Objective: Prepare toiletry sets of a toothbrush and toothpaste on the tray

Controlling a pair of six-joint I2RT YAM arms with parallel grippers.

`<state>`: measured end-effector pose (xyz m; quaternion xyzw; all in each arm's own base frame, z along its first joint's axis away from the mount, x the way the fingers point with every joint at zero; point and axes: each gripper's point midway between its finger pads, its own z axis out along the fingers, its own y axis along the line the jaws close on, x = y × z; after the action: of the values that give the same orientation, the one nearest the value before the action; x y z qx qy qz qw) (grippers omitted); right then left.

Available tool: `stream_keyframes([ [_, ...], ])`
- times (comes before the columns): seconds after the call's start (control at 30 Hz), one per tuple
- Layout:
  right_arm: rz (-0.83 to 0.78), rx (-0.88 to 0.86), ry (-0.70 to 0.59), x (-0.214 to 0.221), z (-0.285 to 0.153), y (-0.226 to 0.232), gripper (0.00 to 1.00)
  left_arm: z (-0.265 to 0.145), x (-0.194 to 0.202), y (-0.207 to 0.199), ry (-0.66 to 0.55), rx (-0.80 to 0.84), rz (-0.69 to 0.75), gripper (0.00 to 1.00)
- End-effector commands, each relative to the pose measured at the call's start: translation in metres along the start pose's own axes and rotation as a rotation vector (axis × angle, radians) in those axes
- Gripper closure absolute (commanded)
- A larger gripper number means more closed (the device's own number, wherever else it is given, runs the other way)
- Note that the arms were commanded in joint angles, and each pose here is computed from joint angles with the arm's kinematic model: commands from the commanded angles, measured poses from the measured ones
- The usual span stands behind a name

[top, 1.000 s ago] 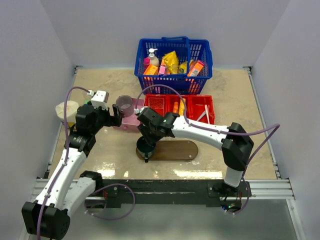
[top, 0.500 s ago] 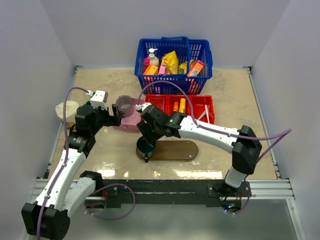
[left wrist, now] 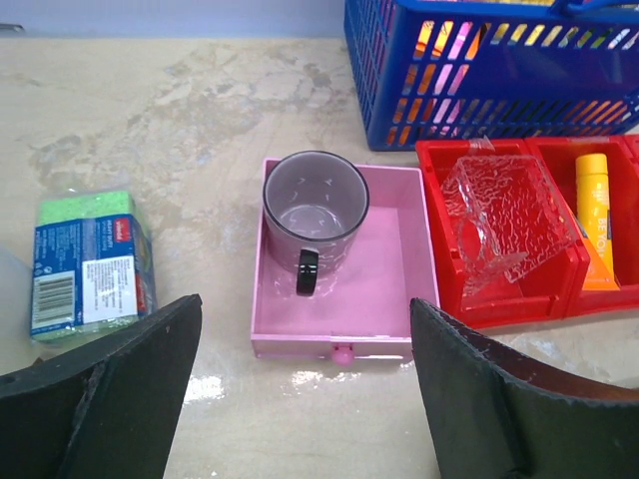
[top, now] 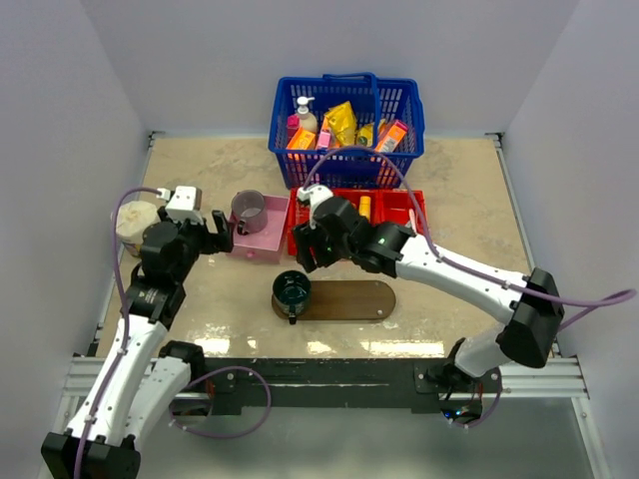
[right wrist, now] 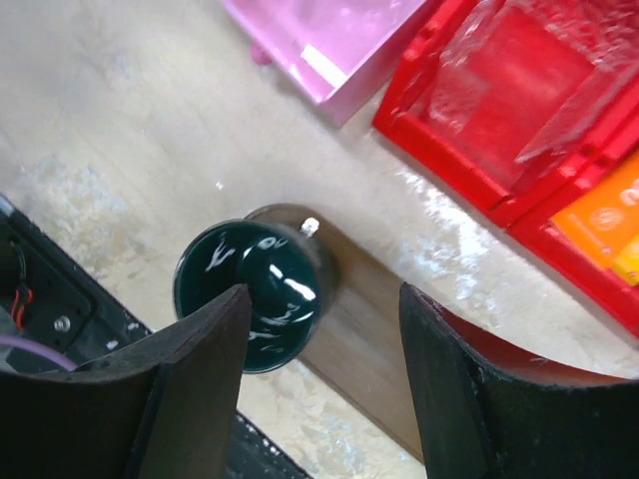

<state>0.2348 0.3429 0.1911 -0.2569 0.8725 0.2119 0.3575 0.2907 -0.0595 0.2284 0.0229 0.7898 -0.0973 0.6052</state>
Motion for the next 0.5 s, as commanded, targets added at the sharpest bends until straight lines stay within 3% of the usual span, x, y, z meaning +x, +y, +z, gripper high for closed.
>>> stream_keyframes([
  [0.0, 0.069, -0.004, -0.154, -0.042, -0.014, -0.035, 0.38, -0.005, -0.020, 0.010, -0.100, -0.057, -0.015, 0.11],
  [0.2, 0.070, 0.110, -0.204, -0.060, -0.016, -0.083, 0.40, -0.002, -0.022, 0.008, -0.112, -0.047, -0.006, 0.11],
  [0.47, 0.074, 0.165, -0.176, -0.089, 0.011, -0.095, 0.50, 0.029, -0.102, -0.017, -0.243, 0.054, -0.035, 0.12],
])
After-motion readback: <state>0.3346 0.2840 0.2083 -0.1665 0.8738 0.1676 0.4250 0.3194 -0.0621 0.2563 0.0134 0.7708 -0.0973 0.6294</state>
